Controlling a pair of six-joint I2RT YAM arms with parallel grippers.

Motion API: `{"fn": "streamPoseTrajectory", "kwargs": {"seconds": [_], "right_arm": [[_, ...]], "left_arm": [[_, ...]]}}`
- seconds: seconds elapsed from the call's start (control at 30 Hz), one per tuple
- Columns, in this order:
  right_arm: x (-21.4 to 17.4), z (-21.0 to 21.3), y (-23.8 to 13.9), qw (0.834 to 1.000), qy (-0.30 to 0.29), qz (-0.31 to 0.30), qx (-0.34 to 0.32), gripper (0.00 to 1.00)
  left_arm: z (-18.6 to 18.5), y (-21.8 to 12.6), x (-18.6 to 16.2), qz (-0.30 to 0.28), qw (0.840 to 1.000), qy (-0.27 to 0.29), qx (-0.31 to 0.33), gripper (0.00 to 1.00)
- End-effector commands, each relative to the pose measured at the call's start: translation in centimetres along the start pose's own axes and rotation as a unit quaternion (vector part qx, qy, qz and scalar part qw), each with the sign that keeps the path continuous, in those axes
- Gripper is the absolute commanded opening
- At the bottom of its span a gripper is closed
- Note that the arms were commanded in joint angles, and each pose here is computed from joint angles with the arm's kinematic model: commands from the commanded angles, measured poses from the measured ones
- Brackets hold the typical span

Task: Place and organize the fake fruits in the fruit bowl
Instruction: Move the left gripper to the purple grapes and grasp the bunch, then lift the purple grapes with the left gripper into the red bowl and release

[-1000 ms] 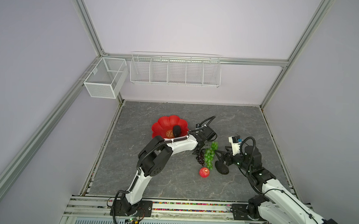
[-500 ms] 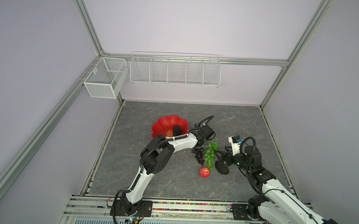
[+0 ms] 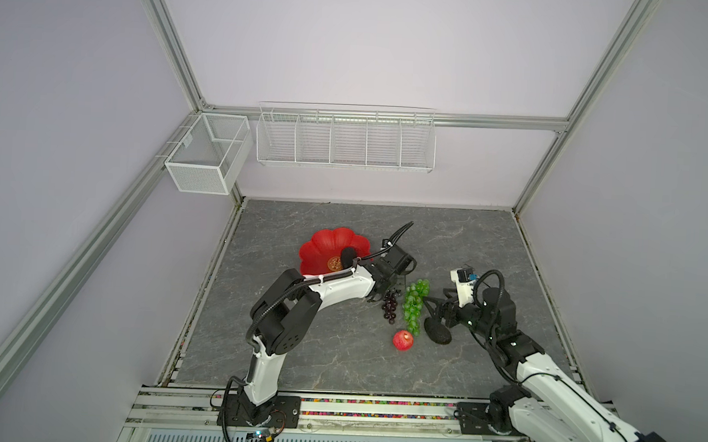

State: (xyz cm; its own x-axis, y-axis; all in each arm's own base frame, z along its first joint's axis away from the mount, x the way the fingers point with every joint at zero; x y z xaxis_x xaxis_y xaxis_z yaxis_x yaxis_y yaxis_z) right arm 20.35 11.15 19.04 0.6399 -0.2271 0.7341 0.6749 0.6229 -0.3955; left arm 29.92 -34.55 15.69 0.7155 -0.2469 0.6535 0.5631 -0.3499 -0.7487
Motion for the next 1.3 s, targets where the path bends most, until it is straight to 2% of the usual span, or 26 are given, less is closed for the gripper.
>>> {"fn": "streamPoseTrajectory", "kwargs": {"seconds": [0.0,0.1,0.23,0.37,0.57,0.7,0.8,1.0,1.27], "right_arm": [[0.3,0.3,-0.2,1.000,-0.003,-0.013,0.016,0.89],[0.3,0.5,-0.3,1.000,-0.006,-0.017,0.026,0.89],[0.3,1.5,-0.6,0.997,-0.027,-0.017,0.074,0.89],[0.2,2.9,-0.8,0.990,-0.049,-0.009,0.131,0.88],[-0.6,5.5,-1.0,0.975,-0.087,0.001,0.205,0.88],[-1.5,7.3,-0.6,0.965,-0.116,0.017,0.234,0.88],[-2.0,8.1,-0.2,0.962,-0.131,0.026,0.239,0.88],[-2.2,8.0,-0.1,0.964,-0.143,0.031,0.222,0.88],[-2.3,7.7,0.0,0.966,-0.149,0.029,0.208,0.88]], "left_arm": [[-0.2,-1.9,1.8,-0.049,0.999,0.014,-0.018,0.25],[0.0,-3.1,2.4,-0.067,0.998,0.013,-0.016,0.25],[0.4,-5.6,3.4,-0.099,0.995,0.014,-0.014,0.25],[2.1,-8.9,4.6,-0.140,0.989,0.019,0.033,0.25],[7.7,-12.5,5.5,-0.135,0.988,-0.004,0.072,0.25],[11.7,-13.7,5.4,-0.100,0.987,-0.012,0.124,0.25],[14.7,-13.8,5.2,-0.079,0.986,-0.024,0.144,0.25],[18.8,-11.7,5.0,-0.045,0.983,-0.035,0.174,0.25],[20.4,-7.4,5.8,-0.002,0.982,-0.030,0.188,0.25]]}}
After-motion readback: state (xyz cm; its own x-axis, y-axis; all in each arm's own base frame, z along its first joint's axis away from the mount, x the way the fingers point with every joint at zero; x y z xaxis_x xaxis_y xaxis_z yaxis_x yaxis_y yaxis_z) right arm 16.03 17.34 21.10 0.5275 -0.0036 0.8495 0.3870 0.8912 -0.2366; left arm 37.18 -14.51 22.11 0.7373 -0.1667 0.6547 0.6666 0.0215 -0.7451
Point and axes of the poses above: each gripper's point midway between its finger pads, its own y axis out along the fingers, its own z axis along the line the jaws close on, x = y × z, the point moved 9 cm from there along -y, back along the fingers, and after that the axes turned 15 degrees about y, right-handed, at the moved point
